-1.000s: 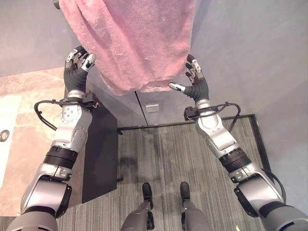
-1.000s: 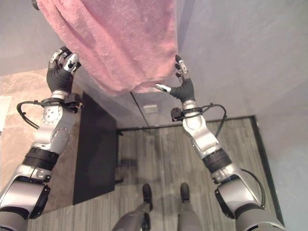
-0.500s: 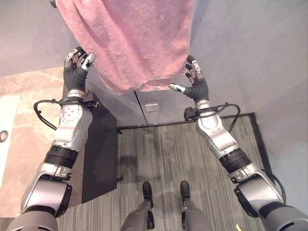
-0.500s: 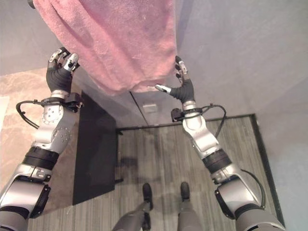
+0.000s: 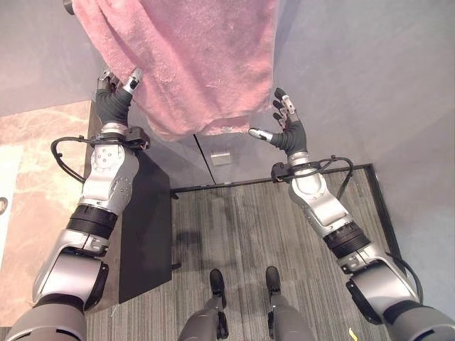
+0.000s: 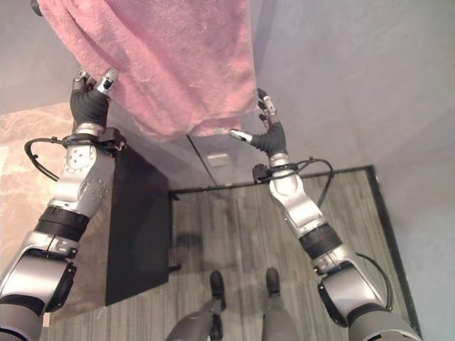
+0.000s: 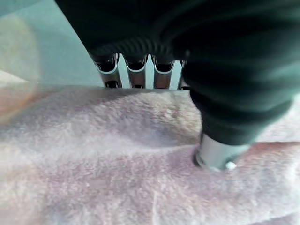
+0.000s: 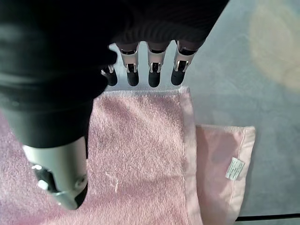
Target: Put brush and paste in cup on sink, flatten towel.
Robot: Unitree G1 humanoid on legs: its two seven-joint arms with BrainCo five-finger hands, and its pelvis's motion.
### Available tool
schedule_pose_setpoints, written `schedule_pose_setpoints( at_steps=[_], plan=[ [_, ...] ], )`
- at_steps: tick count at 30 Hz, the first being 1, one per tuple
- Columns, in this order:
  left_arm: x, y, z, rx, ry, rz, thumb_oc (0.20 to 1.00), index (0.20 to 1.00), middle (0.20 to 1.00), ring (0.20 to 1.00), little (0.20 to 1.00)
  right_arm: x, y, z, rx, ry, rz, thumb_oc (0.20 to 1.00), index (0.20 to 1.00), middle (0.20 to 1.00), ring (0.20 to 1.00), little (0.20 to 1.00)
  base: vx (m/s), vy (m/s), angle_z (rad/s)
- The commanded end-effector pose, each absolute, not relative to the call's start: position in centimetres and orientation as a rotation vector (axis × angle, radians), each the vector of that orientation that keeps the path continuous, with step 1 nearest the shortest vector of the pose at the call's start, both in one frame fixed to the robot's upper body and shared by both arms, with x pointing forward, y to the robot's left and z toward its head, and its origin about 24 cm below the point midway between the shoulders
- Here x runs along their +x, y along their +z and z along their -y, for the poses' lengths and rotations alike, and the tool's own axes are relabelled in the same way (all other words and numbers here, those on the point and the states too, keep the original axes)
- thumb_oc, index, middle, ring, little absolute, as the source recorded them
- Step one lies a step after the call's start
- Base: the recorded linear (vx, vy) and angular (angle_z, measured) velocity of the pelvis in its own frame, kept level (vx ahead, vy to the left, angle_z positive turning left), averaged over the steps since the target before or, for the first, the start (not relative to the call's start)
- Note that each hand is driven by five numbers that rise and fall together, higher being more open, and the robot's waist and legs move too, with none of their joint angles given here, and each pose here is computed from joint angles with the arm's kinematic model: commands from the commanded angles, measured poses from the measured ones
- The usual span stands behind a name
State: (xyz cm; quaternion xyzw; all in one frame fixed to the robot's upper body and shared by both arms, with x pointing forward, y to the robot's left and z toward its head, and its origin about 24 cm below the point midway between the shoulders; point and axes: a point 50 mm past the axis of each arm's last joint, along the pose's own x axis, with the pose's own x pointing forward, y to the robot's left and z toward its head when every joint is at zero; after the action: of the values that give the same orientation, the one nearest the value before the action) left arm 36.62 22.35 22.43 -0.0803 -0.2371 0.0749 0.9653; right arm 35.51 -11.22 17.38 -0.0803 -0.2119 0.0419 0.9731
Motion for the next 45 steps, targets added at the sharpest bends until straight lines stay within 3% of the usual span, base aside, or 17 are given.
schedule_pose_setpoints(
  at_steps=[1,8,24,34,35,43,45],
  plan=[
    [37.1,25.6,-22.4,-0.14,0.162,0.577,0.489,0.489,0.489,0.489,0.489,35.2,18.3,10.9,-0.131,0.084,0.485,1.0,1.0,1.0,1.0,1.0,0.0,-0.007,-0.05],
    [36.7,25.1,-22.5,-0.121,0.158,0.583,0.555,0.555,0.555,0.555,0.555,35.3,18.5,11.2,-0.147,0.075,0.492,1.0,1.0,1.0,1.0,1.0,0.0,0.0,0.0],
    [36.5,27.6,-22.2,-0.08,0.117,0.652,0.517,0.517,0.517,0.517,0.517,38.0,24.3,12.7,-0.327,0.018,0.556,1.0,1.0,1.0,1.0,1.0,-0.02,0.003,0.04],
    [36.4,28.4,-21.6,-0.092,0.091,0.681,0.498,0.498,0.498,0.498,0.498,38.6,25.9,11.5,-0.298,0.069,0.556,1.0,1.0,1.0,1.0,1.0,-0.01,0.006,0.02],
    [36.4,28.3,-21.5,-0.093,0.09,0.677,0.495,0.495,0.495,0.495,0.495,38.6,25.9,11.3,-0.291,0.075,0.558,0.896,0.896,0.896,0.896,0.896,0.0,0.0,0.0],
    [36.2,27.0,-21.7,-0.105,0.104,0.654,0.479,0.479,0.479,0.479,0.479,38.1,25.7,11.5,-0.296,0.055,0.58,0.598,0.598,0.598,0.598,0.598,0.0,0.0,0.0],
    [36.2,26.6,-21.9,-0.114,0.112,0.644,0.47,0.47,0.47,0.47,0.47,38.0,25.6,11.7,-0.287,0.034,0.586,0.479,0.479,0.479,0.479,0.479,0.0,0.0,0.0]
  ],
)
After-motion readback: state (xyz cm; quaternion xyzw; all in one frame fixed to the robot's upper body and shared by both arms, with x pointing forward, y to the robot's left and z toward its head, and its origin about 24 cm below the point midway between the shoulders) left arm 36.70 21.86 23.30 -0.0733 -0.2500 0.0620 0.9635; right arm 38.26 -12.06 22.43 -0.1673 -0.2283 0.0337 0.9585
